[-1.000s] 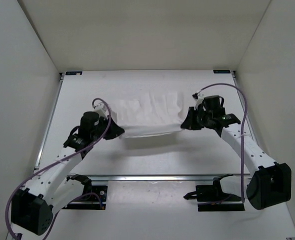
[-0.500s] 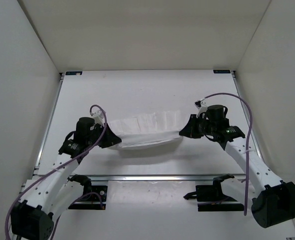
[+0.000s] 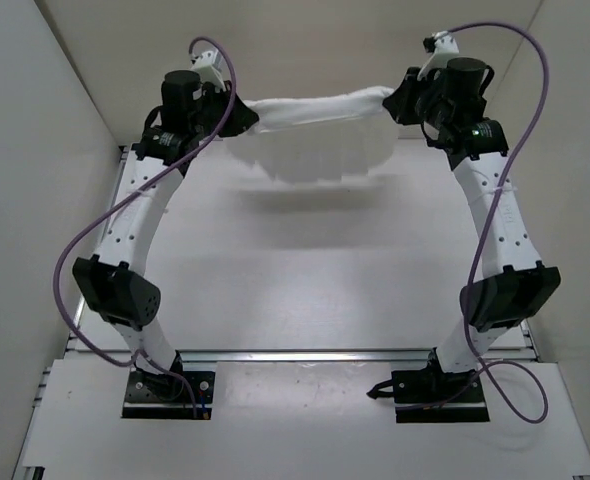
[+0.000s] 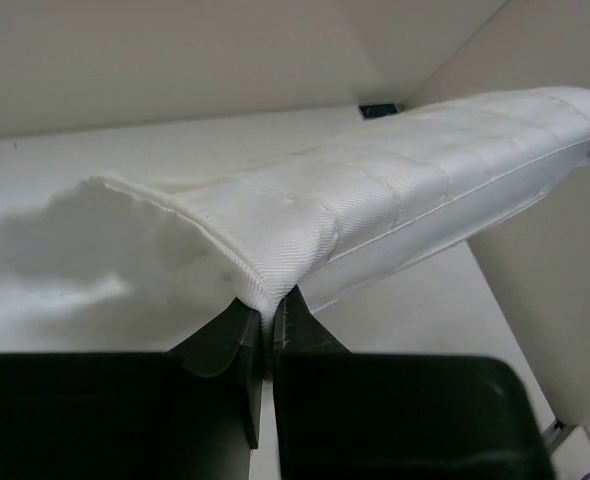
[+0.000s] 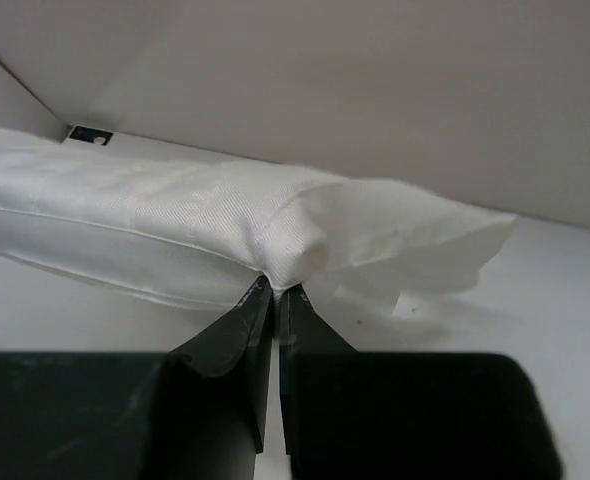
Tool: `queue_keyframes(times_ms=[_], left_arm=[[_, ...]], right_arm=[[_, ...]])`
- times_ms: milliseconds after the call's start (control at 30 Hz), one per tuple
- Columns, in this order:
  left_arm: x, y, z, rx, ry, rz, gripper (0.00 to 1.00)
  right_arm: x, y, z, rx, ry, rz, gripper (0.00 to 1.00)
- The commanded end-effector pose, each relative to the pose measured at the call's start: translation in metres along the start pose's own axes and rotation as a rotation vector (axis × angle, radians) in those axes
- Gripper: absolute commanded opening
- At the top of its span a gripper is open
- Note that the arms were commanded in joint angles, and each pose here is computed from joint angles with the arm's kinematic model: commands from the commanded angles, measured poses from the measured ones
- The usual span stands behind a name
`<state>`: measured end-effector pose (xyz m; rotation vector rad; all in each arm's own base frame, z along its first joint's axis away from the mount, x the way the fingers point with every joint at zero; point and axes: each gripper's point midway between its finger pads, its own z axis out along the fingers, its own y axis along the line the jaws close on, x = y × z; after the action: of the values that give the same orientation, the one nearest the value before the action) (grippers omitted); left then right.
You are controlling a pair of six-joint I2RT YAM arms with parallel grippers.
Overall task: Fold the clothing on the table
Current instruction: Flatten the skirt out
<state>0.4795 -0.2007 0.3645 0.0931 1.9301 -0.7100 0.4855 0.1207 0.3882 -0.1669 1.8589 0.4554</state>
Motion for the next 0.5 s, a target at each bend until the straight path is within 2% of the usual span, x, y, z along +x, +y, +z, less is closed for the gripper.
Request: queue_keyframes(times_ms=[0,67,100,133,167,200,233,300,333,367,400,433,467], left_arm=[[-0.041,0.031,-0.056,-0.132,-0.128,0.053,0.00],[-0.010,0.042,-0.066,-0.200,-0.080,0.112,0.00],[0.027,0.054,-0.060,-0.234,-0.003,0.115,0.00],[0.059,0.062,-0.062,-0.245,0.056,0.107,0.00],[0.068,0.064,-0.069,-0.252,0.055,0.084,0.00],[0.107,0.075,-0.069,-0.255,0.130,0.053,0.00],[0.121,0.079,-0.074,-0.264,0.138,0.015,0.00],[0.183,0.091,-0.089,-0.282,0.232,-0.060,0.00],[0.224,0.101,-0.093,-0.306,0.302,-0.110,0.00],[0.230,0.096,-0.099,-0.293,0.294,-0.134,0.00],[0.252,0.092,-0.108,-0.289,0.324,-0.156,0.00],[0.278,0.089,-0.116,-0.288,0.380,-0.170,0.00],[0.280,0.084,-0.125,-0.290,0.370,-0.175,0.00]], right_arm=[[-0.044,-0.011,-0.040,0.132,-0.126,-0.120,0.00],[0.012,-0.022,-0.032,0.167,-0.025,-0.123,0.00],[0.013,-0.019,-0.045,0.173,-0.049,-0.128,0.00],[0.039,-0.023,-0.049,0.178,-0.013,-0.101,0.00],[0.069,-0.027,-0.054,0.181,0.035,-0.072,0.00],[0.083,-0.028,-0.057,0.176,0.051,-0.062,0.00],[0.115,-0.029,-0.061,0.178,0.107,-0.040,0.00],[0.162,-0.029,-0.072,0.183,0.180,0.006,0.00],[0.199,-0.026,-0.077,0.172,0.241,0.020,0.00],[0.227,-0.026,-0.087,0.173,0.285,0.054,0.00],[0.256,-0.021,-0.091,0.160,0.343,0.098,0.00],[0.264,-0.014,-0.097,0.140,0.355,0.104,0.00],[0.282,-0.005,-0.106,0.129,0.393,0.124,0.00]])
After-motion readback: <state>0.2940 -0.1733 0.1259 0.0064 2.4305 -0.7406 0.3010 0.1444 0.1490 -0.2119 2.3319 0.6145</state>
